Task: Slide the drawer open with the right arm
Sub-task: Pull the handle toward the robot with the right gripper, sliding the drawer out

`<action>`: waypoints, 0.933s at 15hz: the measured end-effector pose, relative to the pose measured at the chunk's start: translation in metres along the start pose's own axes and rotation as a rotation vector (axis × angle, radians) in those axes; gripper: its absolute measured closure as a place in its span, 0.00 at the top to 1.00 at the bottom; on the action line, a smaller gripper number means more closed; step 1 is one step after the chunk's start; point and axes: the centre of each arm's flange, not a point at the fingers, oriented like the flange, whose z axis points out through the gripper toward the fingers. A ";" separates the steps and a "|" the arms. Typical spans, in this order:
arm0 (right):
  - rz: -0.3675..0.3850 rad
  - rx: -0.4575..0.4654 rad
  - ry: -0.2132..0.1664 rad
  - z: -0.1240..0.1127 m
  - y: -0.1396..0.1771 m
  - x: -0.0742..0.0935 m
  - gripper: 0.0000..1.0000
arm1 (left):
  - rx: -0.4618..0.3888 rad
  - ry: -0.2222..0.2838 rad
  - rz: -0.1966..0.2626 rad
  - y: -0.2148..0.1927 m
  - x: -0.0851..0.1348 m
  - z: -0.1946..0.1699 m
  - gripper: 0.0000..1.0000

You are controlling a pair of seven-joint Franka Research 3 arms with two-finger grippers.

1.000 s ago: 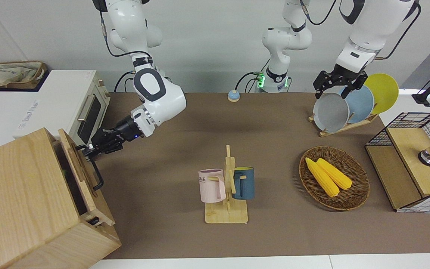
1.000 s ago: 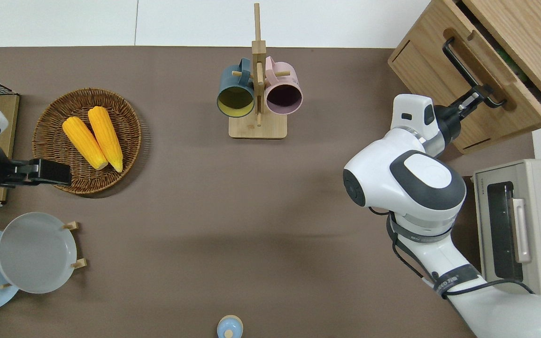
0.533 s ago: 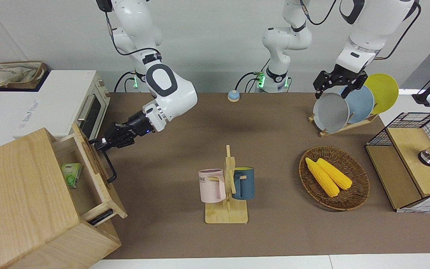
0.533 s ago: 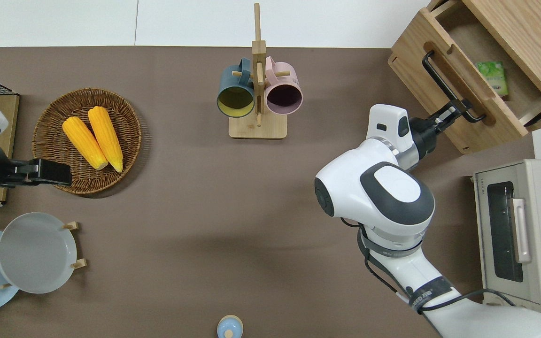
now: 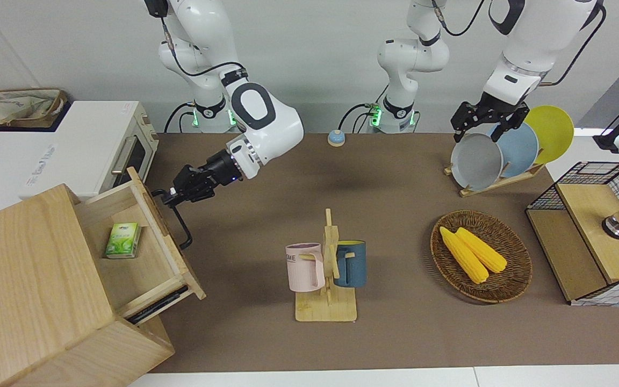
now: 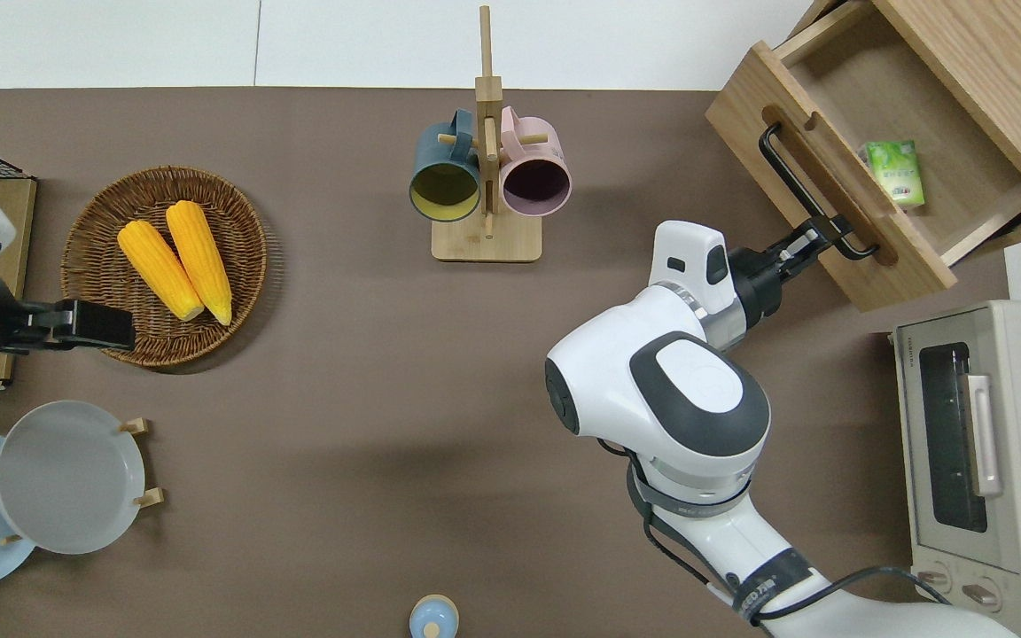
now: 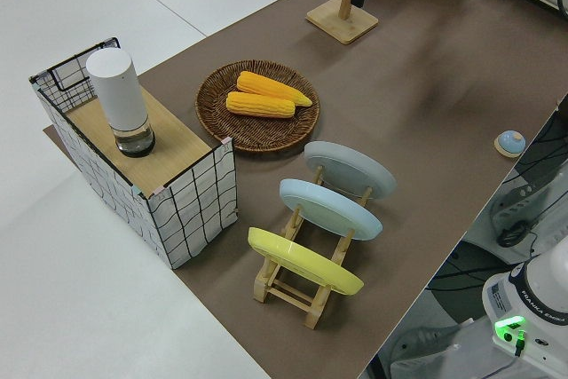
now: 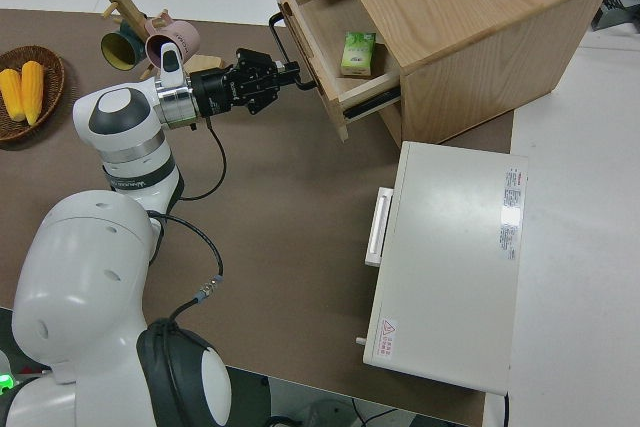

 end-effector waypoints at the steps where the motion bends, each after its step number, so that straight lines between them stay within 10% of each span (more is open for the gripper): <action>1: 0.000 0.003 -0.002 -0.006 -0.001 0.000 0.20 | 0.000 0.000 0.000 0.000 0.000 0.000 1.00; 14: 0.010 0.051 -0.006 -0.077 -0.012 -0.006 0.20 | 0.000 0.000 0.000 0.000 0.000 0.000 1.00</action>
